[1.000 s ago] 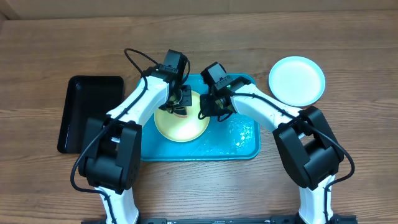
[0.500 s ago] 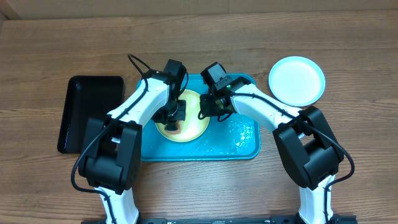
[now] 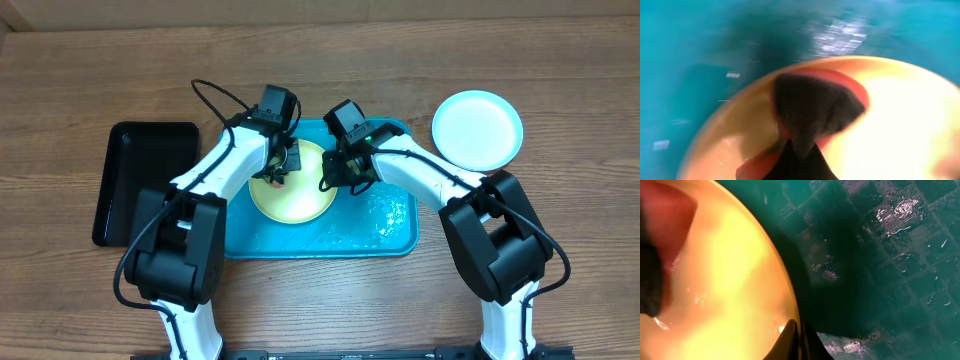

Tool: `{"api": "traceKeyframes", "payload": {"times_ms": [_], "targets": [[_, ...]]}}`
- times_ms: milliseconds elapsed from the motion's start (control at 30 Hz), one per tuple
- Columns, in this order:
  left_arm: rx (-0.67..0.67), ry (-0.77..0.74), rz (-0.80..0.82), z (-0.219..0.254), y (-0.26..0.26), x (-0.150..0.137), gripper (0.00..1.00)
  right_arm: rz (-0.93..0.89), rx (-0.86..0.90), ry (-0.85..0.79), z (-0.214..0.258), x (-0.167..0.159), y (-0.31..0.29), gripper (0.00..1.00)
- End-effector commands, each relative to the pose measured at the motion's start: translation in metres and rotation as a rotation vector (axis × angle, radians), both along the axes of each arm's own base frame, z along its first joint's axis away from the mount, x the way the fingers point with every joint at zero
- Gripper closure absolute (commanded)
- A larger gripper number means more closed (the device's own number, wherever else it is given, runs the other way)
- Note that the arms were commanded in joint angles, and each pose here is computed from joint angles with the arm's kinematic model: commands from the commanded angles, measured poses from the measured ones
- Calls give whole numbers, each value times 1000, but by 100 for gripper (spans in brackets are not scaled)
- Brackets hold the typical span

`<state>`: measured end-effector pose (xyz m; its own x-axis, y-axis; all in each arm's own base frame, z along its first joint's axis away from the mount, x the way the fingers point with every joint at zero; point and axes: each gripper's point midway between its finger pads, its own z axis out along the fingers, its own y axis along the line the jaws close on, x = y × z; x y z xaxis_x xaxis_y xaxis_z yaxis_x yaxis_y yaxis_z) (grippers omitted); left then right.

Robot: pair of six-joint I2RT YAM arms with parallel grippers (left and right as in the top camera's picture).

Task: Clean dirty plates on tray and stack at the side
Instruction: 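Scrub the yellow plate with the sponge while the right gripper holds its rim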

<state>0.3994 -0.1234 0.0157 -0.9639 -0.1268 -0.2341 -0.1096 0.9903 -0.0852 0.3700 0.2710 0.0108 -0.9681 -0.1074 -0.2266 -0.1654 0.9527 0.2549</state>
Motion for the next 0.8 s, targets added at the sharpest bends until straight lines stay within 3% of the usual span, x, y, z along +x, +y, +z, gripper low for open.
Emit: {"api": "traceKeyframes", "payload": {"times_ms": [0, 467, 600, 700, 767], "targets": [[-236, 92, -49, 0, -45, -18, 96, -19, -47, 10, -11, -3, -13, 96], [-113, 264, -180, -11, -34, -70, 96, -19, -45, 8, -11, -2, -13, 96], [104, 266, -204, -14, 4, -72, 96, -19, -48, 11, -11, -3, -13, 96], [302, 229, -74, -9, 43, -64, 96, -19, -47, 11, -11, -3, -13, 96], [345, 209, -9, -5, 54, -60, 96, -18, -48, 11, -11, -3, -13, 96]]}}
